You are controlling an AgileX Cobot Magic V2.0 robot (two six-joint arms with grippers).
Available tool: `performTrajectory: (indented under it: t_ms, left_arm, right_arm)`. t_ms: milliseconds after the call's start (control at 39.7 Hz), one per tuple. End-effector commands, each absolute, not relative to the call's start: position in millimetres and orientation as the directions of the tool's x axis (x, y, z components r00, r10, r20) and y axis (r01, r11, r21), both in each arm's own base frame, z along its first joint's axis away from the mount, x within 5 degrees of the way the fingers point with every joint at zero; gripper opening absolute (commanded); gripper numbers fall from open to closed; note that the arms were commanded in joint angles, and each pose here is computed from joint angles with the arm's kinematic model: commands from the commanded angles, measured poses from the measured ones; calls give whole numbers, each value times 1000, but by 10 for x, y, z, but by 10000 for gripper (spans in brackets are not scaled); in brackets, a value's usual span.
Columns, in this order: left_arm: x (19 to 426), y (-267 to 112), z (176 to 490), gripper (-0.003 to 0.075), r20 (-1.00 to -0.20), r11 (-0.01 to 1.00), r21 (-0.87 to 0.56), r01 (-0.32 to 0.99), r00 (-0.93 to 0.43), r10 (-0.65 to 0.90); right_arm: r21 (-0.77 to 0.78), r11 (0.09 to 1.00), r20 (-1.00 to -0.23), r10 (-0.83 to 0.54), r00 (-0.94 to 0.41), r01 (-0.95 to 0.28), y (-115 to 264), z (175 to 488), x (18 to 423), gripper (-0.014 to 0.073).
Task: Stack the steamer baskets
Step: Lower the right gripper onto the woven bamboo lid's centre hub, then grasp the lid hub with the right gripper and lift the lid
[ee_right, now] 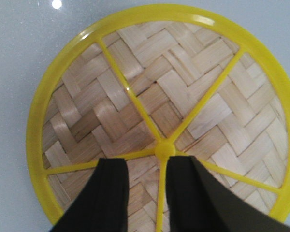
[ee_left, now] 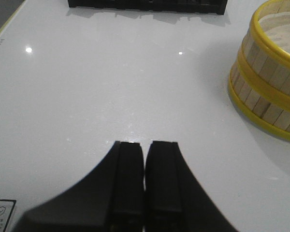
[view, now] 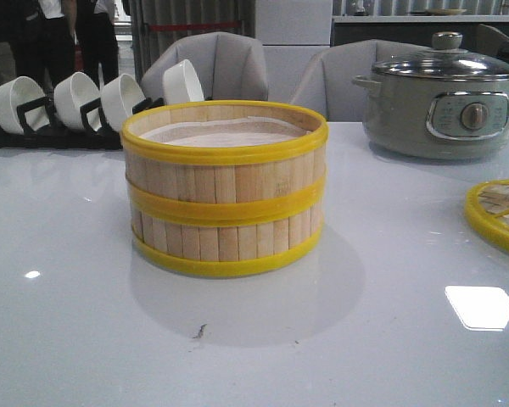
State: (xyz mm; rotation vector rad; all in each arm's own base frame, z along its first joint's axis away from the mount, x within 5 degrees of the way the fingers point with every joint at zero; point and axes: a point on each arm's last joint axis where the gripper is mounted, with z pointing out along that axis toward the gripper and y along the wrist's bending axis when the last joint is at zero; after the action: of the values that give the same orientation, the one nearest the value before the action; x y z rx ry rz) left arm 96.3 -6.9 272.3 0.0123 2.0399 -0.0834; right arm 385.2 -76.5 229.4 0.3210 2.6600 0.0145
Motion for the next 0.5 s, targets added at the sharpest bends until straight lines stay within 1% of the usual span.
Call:
performTrajectory:
  t_ms: [0, 478]
  left_arm:
    - [995, -77, 2876, 85, -932, 997, -63, 54, -360, -40]
    - [995, -77, 2876, 85, -932, 997, -63, 54, -360, -40]
  right_arm:
    - [56, 973, -535, 217, -816, 222, -801, 2538, 3893, 319]
    - [52, 973, -554, 217, -804, 226, -836, 2477, 3945, 319]
